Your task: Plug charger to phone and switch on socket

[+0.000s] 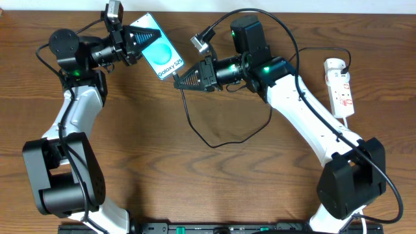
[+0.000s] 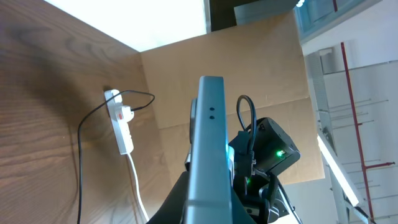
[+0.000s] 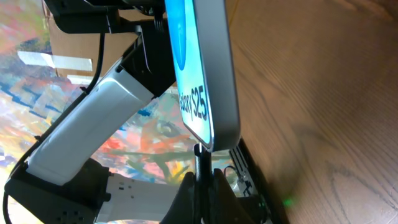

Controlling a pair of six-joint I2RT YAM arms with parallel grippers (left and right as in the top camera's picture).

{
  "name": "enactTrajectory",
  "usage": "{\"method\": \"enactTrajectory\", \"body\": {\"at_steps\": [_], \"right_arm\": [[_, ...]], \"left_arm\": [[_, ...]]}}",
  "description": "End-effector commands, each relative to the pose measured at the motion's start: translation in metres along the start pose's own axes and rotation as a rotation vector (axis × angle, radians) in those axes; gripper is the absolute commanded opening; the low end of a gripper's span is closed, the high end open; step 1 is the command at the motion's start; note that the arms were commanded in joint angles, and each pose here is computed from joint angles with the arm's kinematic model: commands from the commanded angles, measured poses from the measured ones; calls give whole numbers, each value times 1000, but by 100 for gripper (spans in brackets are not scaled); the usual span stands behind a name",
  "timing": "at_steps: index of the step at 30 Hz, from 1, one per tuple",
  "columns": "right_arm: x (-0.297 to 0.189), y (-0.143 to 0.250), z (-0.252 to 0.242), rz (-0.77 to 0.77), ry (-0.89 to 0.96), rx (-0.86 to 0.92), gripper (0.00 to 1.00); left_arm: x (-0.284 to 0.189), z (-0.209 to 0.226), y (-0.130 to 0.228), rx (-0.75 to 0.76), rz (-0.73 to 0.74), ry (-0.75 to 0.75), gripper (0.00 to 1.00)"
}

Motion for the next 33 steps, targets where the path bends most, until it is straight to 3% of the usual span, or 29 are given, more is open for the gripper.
{"method": "enactTrajectory", "body": {"at_steps": [1,33], "right_arm": [[-7,-10,2,-80,62,-40,1],[-7,-9,10,-48,2,-173,1]], "left_arm": [[6,-7,13,53,129,-5,7],[18,-14,21,138,164,13,7]]}}
Point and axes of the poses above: each gripper's point midway between its finger pads, its own x axis out along the fingers, its own z axis along the line the jaws close on, y = z × x, the point moved 7 cm from there along -x, back along the fingers, and after that the axes turned 5 degrees about -x, right-handed, at the moved point
